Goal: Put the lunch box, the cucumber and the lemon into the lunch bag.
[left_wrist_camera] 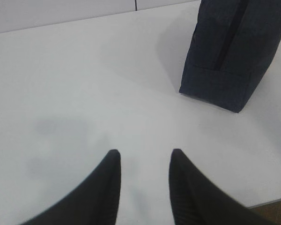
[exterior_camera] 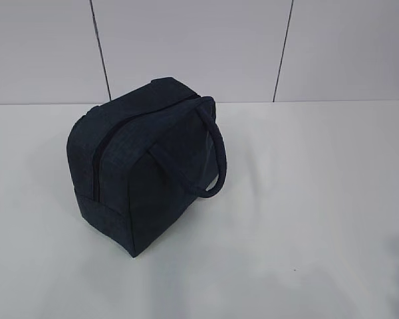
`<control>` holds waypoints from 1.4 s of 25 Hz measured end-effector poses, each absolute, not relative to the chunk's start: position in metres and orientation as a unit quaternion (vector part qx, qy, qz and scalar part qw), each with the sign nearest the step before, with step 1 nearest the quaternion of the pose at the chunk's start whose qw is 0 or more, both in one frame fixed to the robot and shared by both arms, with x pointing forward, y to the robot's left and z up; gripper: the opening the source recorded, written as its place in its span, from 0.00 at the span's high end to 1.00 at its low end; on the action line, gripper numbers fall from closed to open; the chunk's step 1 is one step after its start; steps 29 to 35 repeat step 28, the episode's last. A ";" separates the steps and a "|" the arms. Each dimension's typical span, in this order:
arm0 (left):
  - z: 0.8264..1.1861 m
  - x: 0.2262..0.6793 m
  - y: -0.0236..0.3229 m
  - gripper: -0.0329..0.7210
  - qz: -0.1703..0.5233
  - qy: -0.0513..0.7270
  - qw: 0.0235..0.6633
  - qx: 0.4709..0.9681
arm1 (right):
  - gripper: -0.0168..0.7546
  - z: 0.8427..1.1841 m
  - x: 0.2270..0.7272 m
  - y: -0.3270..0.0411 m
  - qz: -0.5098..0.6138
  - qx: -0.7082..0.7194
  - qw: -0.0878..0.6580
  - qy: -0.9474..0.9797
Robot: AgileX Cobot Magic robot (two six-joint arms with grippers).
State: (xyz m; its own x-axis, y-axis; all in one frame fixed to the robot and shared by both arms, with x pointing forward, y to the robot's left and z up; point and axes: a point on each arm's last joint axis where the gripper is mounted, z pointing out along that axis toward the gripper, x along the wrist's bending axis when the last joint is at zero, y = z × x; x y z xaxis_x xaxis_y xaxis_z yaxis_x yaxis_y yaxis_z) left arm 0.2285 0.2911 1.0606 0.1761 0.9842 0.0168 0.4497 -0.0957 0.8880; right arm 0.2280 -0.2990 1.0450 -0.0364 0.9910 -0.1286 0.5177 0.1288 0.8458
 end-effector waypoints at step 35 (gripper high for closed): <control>1.061 0.228 0.291 0.64 0.339 0.545 0.394 0.658 | 0.23 1.045 0.228 -0.299 0.312 0.581 0.379 0.649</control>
